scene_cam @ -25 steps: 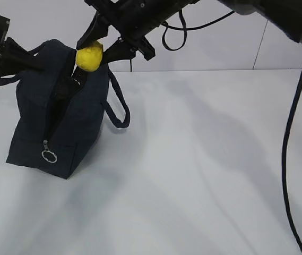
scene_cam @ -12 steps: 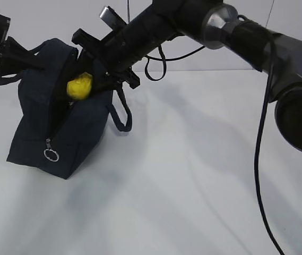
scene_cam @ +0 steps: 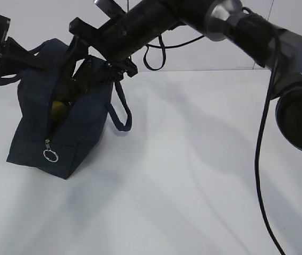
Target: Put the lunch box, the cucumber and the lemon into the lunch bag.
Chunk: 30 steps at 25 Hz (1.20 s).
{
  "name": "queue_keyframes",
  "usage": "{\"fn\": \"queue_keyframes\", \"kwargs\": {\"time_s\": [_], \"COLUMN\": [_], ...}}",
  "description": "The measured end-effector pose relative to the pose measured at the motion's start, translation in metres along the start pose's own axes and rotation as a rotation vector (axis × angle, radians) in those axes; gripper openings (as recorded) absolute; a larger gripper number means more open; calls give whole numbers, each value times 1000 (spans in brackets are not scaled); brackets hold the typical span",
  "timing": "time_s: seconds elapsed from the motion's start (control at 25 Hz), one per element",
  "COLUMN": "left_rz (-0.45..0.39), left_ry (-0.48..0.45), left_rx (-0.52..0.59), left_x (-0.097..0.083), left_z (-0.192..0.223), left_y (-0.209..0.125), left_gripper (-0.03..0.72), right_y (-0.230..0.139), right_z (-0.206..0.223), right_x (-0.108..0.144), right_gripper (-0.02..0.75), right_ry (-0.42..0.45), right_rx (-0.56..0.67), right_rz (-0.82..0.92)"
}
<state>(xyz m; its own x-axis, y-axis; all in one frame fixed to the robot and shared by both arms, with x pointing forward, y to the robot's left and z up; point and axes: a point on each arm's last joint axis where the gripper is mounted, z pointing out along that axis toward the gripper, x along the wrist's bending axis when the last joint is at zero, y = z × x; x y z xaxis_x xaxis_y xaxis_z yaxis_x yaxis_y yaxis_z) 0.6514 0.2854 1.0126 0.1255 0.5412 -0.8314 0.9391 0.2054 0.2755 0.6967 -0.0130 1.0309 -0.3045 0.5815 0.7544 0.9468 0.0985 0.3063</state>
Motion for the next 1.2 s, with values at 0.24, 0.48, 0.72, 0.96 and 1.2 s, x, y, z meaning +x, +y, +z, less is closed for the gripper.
{"fn": "queue_keyframes", "kwargs": {"time_s": [0.24, 0.48, 0.72, 0.96, 1.2], "left_rz": [12, 33, 36, 36, 39], "left_ry": [25, 67, 72, 74, 80], "left_rx": [17, 46, 50, 51, 55], "left_x": [2, 6, 7, 7, 7], "left_z": [0, 0, 0, 0, -1], "left_y": [-2, -4, -4, -4, -5], "left_gripper": [-8, -8, -8, -8, -8], "right_y": [9, 14, 11, 4, 3], "right_z": [-26, -36, -31, -16, -10], "right_x": [13, 5, 6, 4, -3], "right_gripper": [557, 557, 557, 558, 558], "right_ry": [-103, -272, -309, -342, -355], "right_rx": [-57, -115, -107, -65, -52], "right_rz": [-82, -64, -65, -64, -56]}}
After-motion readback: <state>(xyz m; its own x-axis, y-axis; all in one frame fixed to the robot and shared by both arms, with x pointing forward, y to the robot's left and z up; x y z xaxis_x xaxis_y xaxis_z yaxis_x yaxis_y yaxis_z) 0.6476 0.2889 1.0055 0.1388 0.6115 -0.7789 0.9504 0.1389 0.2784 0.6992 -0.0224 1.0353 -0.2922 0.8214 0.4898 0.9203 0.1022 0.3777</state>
